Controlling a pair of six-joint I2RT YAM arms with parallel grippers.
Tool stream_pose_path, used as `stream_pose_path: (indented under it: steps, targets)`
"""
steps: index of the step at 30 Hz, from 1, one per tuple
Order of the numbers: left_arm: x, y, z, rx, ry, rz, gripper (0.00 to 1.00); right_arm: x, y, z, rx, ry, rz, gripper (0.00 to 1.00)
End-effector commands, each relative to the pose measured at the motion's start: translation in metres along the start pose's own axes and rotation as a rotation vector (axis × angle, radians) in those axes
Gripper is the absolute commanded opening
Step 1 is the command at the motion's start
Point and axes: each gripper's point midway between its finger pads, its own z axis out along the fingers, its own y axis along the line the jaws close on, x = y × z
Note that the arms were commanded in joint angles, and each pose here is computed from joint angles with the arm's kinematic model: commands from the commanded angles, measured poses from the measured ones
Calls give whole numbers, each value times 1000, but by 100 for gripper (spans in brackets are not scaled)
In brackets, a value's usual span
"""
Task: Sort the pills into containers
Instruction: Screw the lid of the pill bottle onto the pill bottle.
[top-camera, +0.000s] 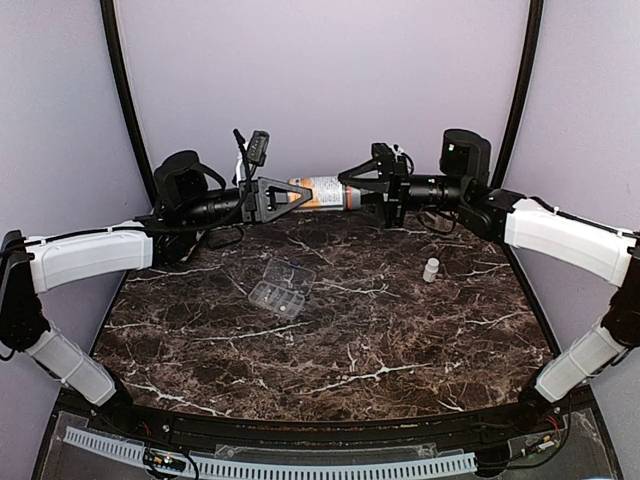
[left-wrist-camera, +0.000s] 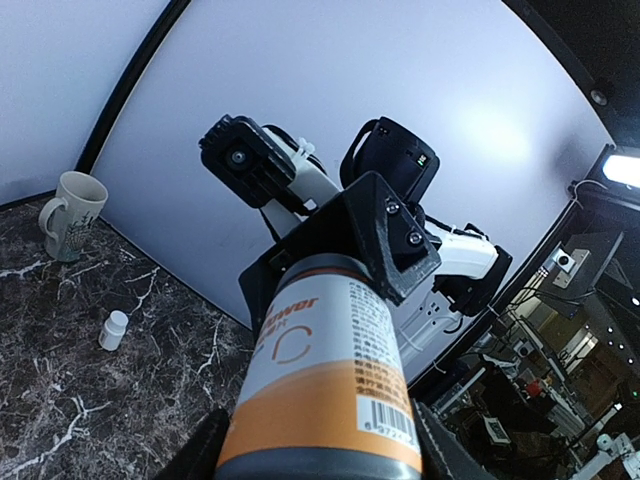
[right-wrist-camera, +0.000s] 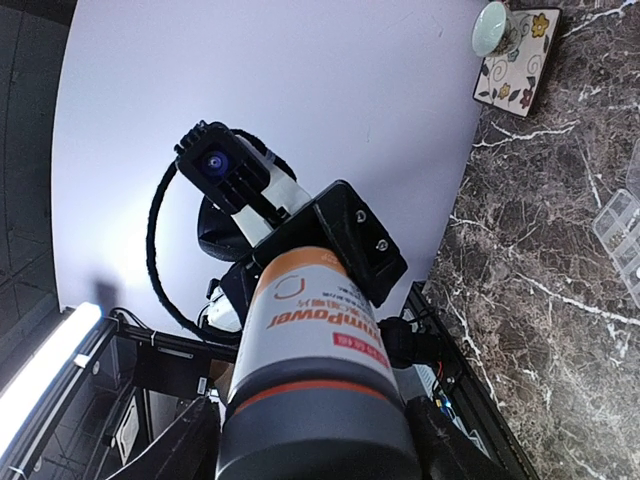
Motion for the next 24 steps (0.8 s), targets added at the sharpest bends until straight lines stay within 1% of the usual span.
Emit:
stream_pose_path:
  steps: [1, 9, 18, 20, 24]
  targets:
    - [-13, -8, -10, 51, -56, -10, 0, -3, 14, -12, -2, -45, -79, 62]
    - [-5, 2, -9, 65, -38, -74, 0, -7, 13, -18, 47, -64, -138, 64]
    - [0, 2, -6, 97, -13, -115, 0, -5, 1, -18, 83, -55, -157, 68]
    - [-6, 11, -12, 79, -31, -120, 0, -4, 0, -19, 91, -52, -166, 70]
    - [-6, 13, -12, 87, -30, -135, 0, -3, 3, -21, 95, -53, -193, 76]
